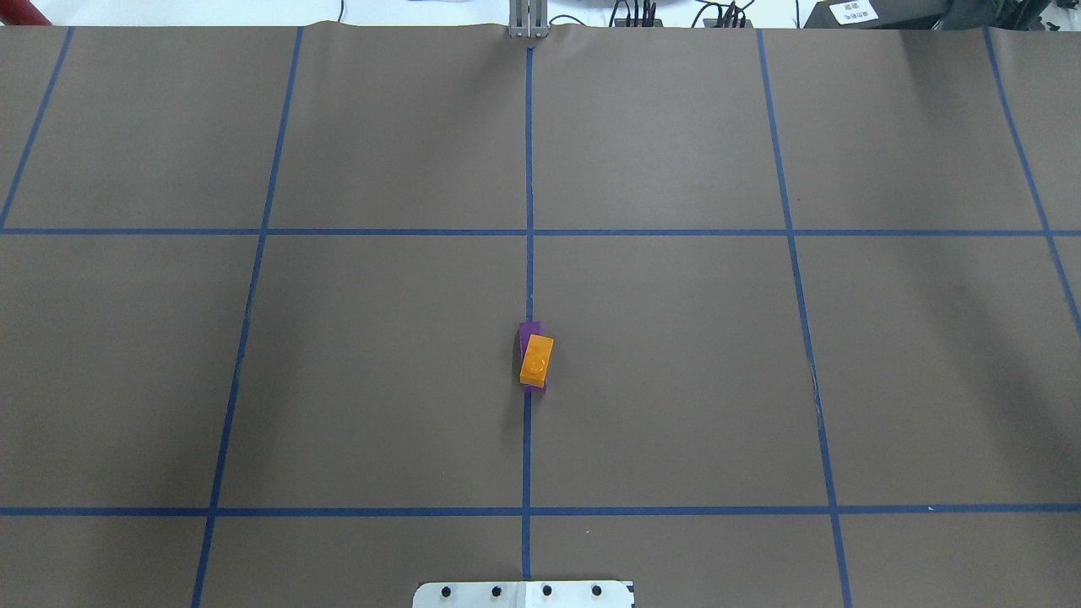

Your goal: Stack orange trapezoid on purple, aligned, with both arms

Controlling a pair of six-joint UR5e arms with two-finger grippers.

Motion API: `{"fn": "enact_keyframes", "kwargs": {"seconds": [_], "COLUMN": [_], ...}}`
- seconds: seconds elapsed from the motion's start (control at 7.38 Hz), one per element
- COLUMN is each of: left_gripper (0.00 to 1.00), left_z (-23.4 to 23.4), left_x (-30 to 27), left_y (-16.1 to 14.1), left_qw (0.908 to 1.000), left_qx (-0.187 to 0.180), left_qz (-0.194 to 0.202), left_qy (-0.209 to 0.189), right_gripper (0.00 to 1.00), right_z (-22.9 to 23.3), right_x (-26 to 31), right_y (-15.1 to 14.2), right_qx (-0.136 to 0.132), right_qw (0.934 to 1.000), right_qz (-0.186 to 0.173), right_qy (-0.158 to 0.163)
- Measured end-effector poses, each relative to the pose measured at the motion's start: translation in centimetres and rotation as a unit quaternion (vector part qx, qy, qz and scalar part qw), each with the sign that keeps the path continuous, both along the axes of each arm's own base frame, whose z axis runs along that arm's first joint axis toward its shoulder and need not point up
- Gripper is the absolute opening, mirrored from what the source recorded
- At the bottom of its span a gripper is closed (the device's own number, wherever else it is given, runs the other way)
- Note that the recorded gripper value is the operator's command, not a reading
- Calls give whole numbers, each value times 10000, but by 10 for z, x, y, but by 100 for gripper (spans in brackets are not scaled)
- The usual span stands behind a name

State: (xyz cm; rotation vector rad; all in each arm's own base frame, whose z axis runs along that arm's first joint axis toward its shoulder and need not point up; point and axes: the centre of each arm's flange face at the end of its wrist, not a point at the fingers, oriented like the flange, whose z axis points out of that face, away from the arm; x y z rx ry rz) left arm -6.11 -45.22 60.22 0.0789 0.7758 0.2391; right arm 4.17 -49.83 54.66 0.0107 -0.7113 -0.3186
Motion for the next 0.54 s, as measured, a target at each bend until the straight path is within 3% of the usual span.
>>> {"fn": "enact_keyframes", "kwargs": {"seconds": [0.41,0.54], "left_gripper": [100,100], "left_z": [11,11], "left_x": [-13,-15], "left_y": [0,-1], "left_qw": [9999,9998], "left_qx": [-52,-27], "left_qz": [-153,-175], "left_qy": [37,42], "right_gripper": [100,100], "right_z": [64,77], "right_x": [39,41], "right_y": [49,60], "right_qx": [-338,-285], "right_qw": [9993,9994], "right_qz": [115,171], "right_qy": [-81,-97]}}
